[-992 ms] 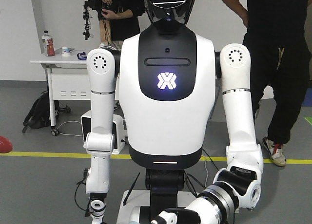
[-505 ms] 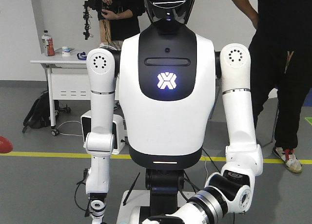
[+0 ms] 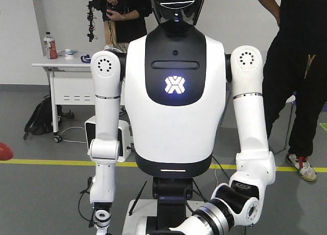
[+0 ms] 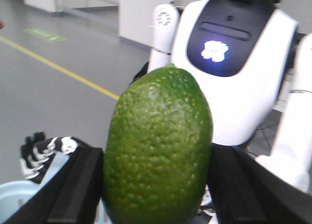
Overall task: Pick snacks and fruit into basket
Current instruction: 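Extend the right gripper holding the lime over the light-blue basket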
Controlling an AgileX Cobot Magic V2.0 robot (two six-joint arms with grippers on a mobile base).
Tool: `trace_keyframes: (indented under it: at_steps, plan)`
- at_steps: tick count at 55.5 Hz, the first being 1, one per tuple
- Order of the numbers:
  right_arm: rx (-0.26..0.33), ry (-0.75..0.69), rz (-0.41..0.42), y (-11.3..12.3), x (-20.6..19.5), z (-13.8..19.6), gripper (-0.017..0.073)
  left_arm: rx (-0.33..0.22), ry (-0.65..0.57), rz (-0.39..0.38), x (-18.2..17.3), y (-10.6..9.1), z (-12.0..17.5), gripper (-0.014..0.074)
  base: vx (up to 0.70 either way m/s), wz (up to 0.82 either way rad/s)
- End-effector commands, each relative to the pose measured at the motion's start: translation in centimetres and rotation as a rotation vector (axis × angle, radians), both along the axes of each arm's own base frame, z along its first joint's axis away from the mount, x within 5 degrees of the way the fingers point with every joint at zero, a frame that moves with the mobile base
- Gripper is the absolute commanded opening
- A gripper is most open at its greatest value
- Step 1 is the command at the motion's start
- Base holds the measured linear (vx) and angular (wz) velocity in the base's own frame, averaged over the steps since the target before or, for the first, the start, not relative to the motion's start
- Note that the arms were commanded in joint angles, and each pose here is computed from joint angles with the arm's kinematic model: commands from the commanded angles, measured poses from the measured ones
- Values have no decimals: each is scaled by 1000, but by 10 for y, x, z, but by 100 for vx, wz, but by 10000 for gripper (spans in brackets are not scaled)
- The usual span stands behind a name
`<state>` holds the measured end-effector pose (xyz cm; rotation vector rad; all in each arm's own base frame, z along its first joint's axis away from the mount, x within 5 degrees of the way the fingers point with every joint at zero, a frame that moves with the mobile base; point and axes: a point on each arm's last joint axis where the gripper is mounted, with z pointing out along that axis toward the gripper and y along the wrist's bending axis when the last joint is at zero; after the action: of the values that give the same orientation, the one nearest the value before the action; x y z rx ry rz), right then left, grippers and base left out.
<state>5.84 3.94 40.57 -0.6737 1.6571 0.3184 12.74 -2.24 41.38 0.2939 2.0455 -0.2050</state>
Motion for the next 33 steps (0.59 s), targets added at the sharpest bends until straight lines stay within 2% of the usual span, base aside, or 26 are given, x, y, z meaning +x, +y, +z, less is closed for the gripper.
trace_keyframes:
  at_steps: [1,11,27,33]
  plan:
    - [-27,-65,116,14,4,10,-4,-40,-107,20,2,0,15,-3,0,0]
    - [-117,0,282,45,13,-1,-4,-40,-106,20,2,0,15,-3,0,0]
    - [-229,135,350,86,38,-25,-4,-39,-103,19,2,0,15,-3,0,0]
    - [-264,172,402,100,44,-34,-4,-39,-103,19,2,0,15,-3,0,0]
